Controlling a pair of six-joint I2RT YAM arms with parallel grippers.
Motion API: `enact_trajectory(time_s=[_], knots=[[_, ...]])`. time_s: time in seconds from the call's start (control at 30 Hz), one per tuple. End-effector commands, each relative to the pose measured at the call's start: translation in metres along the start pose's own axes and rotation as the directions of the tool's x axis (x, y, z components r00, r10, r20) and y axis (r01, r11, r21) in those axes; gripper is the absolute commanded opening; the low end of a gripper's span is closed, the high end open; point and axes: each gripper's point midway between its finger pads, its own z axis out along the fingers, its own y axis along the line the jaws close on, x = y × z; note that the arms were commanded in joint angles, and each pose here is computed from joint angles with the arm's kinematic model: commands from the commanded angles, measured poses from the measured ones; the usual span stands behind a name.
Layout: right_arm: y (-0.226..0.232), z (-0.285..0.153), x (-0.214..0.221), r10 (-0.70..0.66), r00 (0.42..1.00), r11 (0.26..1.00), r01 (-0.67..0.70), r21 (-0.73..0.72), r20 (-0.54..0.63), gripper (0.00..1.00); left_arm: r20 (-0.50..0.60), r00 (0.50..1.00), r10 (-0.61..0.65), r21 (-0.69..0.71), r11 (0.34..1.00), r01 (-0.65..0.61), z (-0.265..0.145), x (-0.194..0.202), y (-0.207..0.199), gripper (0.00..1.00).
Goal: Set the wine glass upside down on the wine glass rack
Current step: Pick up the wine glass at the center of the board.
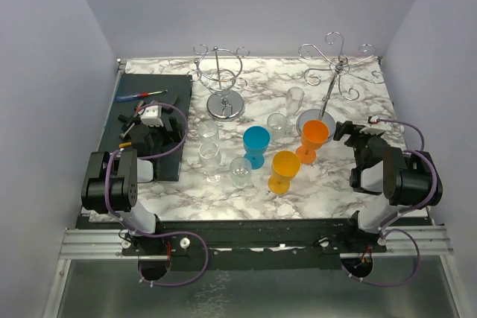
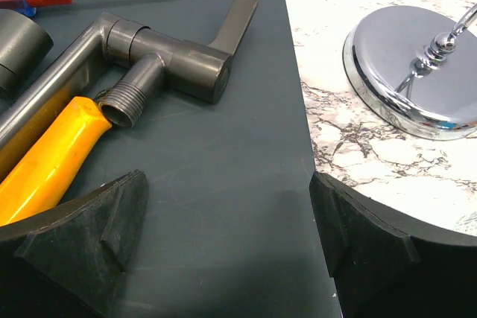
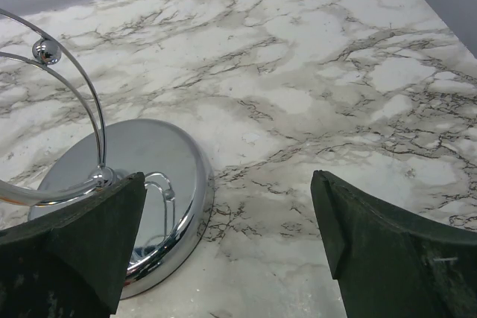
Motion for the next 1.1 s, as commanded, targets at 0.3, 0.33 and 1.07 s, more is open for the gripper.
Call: enact_trajectory(time_s=[0.3, 0.33, 1.07], knots=[[-0.013, -0.011, -0.022, 0.022, 0.998, 0.995, -0.027, 0.097, 0.053, 1.00, -0.041, 0.999, -0.015, -0.002, 1.000, 0.014, 0.009, -0.006, 0.002, 0.99], [-0.020, -0.014, -0.024, 0.038, 0.998, 0.988, -0.044, 0.147, 0.047, 1.00, -0.079, 0.997, -0.024, -0.013, 1.000, 0.023, 0.014, -0.010, 0.004, 0.99], [0.044, -0.090, -0.080, 0.423, 0.868, 0.905, -0.394, 0.158, -0.259, 1.00, -0.309, 0.947, -0.089, 0.169, 0.975, 0.147, -0.059, -0.114, -0.061, 0.99]])
